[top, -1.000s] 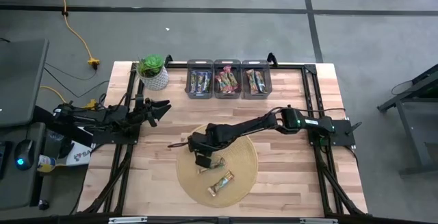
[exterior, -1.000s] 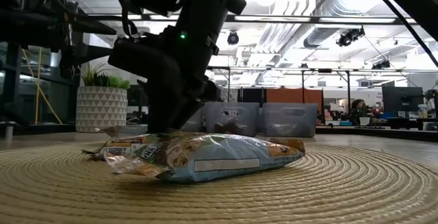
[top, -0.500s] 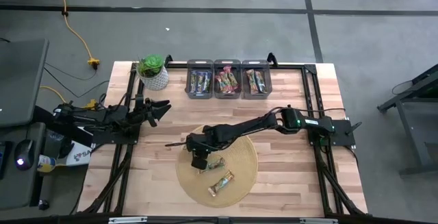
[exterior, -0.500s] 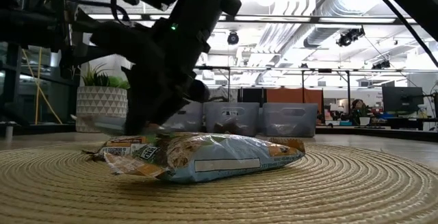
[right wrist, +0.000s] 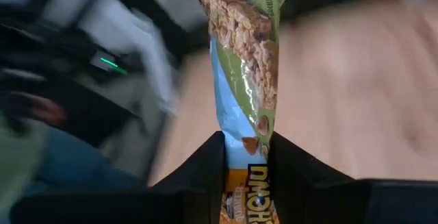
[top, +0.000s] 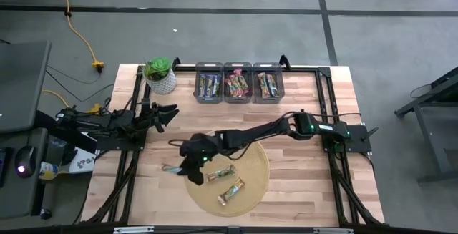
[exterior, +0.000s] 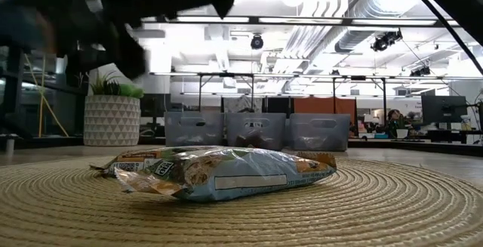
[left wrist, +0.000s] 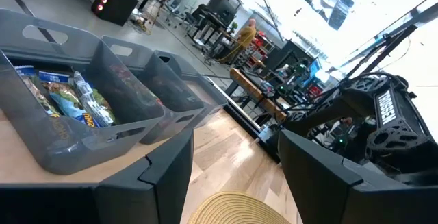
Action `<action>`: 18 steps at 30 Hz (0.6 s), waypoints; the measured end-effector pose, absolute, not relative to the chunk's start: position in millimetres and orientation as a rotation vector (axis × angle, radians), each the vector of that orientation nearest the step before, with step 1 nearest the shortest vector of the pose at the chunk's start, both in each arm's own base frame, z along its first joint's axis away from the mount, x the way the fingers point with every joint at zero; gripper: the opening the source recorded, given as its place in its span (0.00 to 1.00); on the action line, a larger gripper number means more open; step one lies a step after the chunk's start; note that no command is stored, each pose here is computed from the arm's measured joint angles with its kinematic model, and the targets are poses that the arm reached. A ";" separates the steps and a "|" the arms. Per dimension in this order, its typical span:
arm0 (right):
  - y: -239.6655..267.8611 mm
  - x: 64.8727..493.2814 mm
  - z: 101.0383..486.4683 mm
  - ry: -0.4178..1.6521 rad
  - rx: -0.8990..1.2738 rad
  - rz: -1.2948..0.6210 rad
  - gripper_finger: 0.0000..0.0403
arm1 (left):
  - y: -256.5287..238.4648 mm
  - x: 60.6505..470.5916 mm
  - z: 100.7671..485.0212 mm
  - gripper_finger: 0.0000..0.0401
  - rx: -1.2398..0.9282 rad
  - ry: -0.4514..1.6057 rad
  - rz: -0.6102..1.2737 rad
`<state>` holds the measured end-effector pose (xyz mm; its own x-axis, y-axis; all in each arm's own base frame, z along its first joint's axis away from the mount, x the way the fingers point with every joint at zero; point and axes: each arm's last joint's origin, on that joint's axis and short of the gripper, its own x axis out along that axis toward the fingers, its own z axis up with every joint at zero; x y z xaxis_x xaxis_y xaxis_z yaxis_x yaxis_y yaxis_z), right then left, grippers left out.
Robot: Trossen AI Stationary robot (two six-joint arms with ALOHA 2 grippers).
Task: Pick and place Granola Bars by type
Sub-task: Put the yellow granola bar into the right black bin
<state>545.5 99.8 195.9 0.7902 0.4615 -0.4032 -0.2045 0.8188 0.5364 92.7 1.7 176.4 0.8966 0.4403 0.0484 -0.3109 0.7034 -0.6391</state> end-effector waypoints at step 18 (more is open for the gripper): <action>98.4 540.8 293.5 -0.257 0.587 0.596 0.20 | 1.7 92.7 176.4 0.53 -0.671 -0.204 0.420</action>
<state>540.8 98.4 293.5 0.8027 0.4520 0.3891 -0.5932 0.6721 0.4431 92.7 1.7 176.4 0.8968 0.4397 0.0483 -0.3105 0.7035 -0.6393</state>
